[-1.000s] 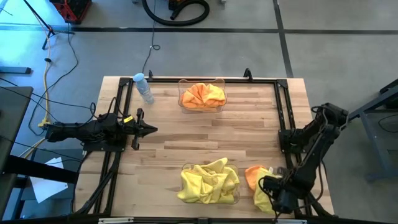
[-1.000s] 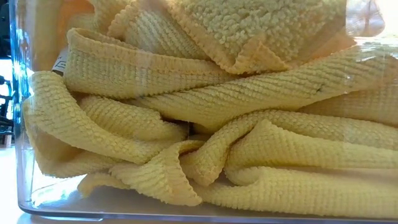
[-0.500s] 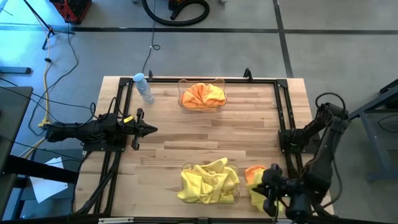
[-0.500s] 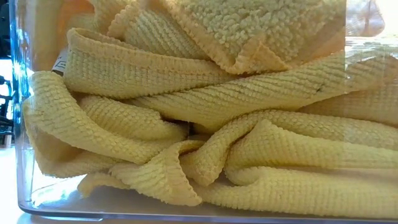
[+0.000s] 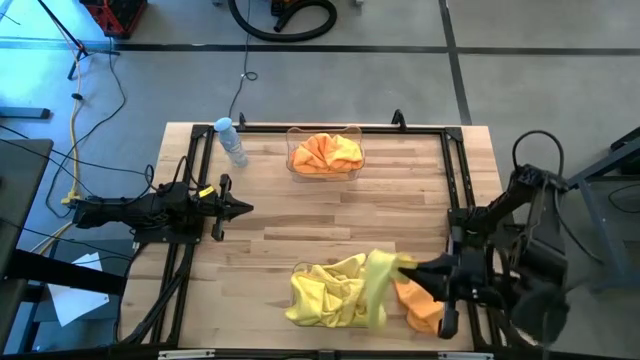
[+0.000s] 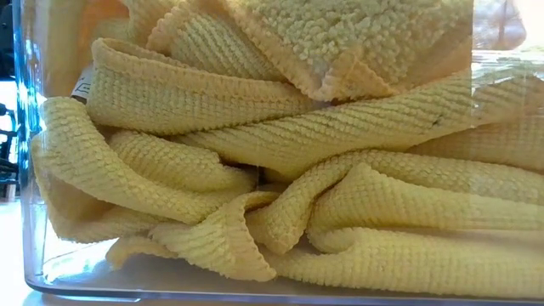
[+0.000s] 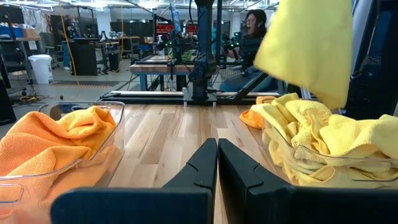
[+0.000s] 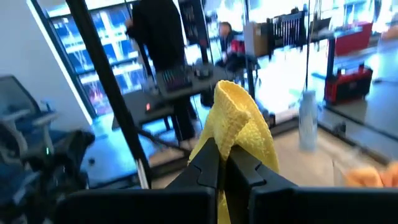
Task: Sort microfiber towel by color & place in baskets
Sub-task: Put the yellow microfiber towel into the bottom transparent bin
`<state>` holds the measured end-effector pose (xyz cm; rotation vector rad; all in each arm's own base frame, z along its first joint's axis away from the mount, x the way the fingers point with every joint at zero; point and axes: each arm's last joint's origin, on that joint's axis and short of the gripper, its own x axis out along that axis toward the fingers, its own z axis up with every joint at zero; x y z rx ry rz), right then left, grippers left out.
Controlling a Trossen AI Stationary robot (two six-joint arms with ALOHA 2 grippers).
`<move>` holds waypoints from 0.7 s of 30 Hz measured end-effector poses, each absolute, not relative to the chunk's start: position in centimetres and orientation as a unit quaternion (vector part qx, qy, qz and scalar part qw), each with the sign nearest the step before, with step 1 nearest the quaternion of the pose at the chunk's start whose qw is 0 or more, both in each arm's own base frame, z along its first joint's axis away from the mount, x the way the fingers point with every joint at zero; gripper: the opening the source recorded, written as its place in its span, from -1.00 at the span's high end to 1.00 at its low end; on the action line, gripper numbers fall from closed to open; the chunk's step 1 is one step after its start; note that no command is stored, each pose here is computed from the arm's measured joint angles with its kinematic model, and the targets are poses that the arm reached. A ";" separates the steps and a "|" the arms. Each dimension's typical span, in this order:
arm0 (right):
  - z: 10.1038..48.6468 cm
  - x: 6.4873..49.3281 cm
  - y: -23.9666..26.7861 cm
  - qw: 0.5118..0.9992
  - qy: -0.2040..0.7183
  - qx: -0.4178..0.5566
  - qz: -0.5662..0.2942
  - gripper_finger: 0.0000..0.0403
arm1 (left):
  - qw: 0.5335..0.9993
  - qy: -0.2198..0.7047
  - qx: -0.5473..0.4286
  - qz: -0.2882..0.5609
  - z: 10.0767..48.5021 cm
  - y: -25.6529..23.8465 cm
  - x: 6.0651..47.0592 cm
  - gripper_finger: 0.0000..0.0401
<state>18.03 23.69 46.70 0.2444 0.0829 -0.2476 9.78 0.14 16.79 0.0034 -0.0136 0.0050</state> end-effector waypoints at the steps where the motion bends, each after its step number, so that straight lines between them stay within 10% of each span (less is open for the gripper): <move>1: 47.3 18.4 23.6 0.985 0.031 0.120 -0.123 1.00 | 1.000 -0.007 0.002 0.003 16.8 0.1 9.8 0.98; 21: 45.8 26.6 23.7 0.994 0.016 0.058 -0.095 1.00 | 1.000 -0.007 0.002 0.003 16.8 0.1 9.8 0.98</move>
